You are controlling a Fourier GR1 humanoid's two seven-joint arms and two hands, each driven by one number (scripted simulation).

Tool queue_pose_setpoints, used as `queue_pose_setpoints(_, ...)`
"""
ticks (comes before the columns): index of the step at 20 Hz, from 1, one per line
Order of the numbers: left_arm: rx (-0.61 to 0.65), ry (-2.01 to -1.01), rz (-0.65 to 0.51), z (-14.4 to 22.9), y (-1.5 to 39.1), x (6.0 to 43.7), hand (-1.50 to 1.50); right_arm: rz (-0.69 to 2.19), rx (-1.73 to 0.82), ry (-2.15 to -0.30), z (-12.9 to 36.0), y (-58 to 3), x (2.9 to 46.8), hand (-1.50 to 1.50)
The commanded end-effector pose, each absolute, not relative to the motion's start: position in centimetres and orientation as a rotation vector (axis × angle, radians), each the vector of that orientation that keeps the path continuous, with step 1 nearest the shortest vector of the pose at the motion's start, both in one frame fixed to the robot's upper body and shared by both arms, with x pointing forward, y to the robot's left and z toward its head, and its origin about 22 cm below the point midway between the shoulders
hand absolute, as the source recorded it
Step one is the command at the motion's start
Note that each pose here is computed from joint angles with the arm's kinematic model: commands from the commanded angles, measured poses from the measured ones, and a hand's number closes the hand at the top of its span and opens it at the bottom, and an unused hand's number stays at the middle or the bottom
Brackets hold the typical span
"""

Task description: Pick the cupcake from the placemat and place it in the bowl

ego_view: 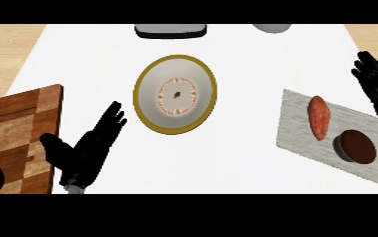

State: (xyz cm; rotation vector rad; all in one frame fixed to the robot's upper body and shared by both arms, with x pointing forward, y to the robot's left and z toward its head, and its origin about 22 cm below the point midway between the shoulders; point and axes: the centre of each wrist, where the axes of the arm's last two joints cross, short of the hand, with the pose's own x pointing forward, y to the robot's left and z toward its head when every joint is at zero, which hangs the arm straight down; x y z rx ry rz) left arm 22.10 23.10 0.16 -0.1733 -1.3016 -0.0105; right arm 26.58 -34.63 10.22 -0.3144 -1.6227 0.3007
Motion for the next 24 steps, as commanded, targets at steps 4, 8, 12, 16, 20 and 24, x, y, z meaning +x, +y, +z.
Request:
queue_pose_setpoints(4,0.096,-1.661,0.008,6.4,28.3,26.3,0.0,0.227,0.049,-1.81,9.3,-30.3,27.5,-1.5)
queue_pose_setpoints(8,0.241,-1.744,0.031,8.1,30.8,27.2,0.0,0.354,-0.564,-1.834,10.0,-33.5,26.4,-1.5)
queue_pose_setpoints(12,0.268,-1.782,0.049,9.1,31.7,28.1,0.0,0.242,-0.605,-1.992,4.9,-29.1,22.9,-1.5)
queue_pose_setpoints(16,0.258,-1.782,0.052,8.9,33.0,29.4,0.0,0.352,-0.67,-1.951,3.0,-29.3,20.0,-1.5)
queue_pose_setpoints(20,0.272,-1.783,0.059,8.7,33.8,28.3,0.0,0.5,-0.873,-1.78,8.5,-32.6,17.6,-1.5)
queue_pose_setpoints(24,0.262,-1.775,0.047,8.6,34.2,28.5,0.0,0.557,-0.955,-1.608,12.9,-33.3,15.7,-1.5)
